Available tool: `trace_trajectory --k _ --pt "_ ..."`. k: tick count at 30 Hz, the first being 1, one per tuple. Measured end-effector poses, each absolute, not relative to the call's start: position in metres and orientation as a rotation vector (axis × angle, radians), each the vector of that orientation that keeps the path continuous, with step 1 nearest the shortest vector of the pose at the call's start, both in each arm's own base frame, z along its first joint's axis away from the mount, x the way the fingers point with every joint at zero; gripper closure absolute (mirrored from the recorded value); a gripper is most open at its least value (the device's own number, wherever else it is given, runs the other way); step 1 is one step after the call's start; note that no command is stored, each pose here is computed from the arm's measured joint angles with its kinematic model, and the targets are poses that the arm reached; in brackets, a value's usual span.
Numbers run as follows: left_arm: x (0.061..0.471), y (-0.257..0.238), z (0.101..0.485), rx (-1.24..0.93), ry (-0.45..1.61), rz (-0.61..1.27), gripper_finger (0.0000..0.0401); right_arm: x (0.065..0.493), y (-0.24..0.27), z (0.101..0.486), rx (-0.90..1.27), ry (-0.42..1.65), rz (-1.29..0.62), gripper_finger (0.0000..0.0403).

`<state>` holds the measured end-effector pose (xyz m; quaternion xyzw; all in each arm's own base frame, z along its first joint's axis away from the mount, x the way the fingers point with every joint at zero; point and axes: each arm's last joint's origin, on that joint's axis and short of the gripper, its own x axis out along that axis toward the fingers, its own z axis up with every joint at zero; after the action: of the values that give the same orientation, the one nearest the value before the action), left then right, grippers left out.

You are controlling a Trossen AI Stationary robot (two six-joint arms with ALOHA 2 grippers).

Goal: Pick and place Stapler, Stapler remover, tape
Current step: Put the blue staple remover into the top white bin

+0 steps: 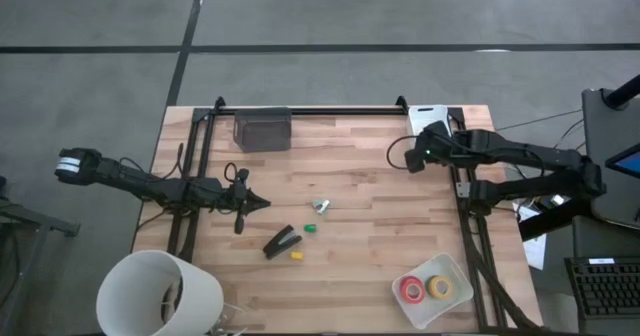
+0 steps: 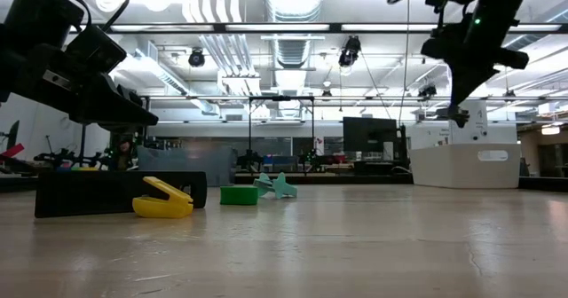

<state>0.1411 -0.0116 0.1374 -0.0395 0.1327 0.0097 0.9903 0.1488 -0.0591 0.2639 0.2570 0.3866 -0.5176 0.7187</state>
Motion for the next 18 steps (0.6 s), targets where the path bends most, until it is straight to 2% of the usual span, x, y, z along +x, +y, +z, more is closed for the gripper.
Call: trace_trajectory --k 9,18 --pt "0.141 -0.012 0.137 -0.079 0.266 0.019 0.0382 0.149 -0.093 0.25 0.595 0.943 -1.31 0.0394" --pt "0.141 -0.012 0.137 -0.079 0.266 0.019 0.0383 0.159 -0.119 0.224 0.574 1.115 -1.342 0.0394"
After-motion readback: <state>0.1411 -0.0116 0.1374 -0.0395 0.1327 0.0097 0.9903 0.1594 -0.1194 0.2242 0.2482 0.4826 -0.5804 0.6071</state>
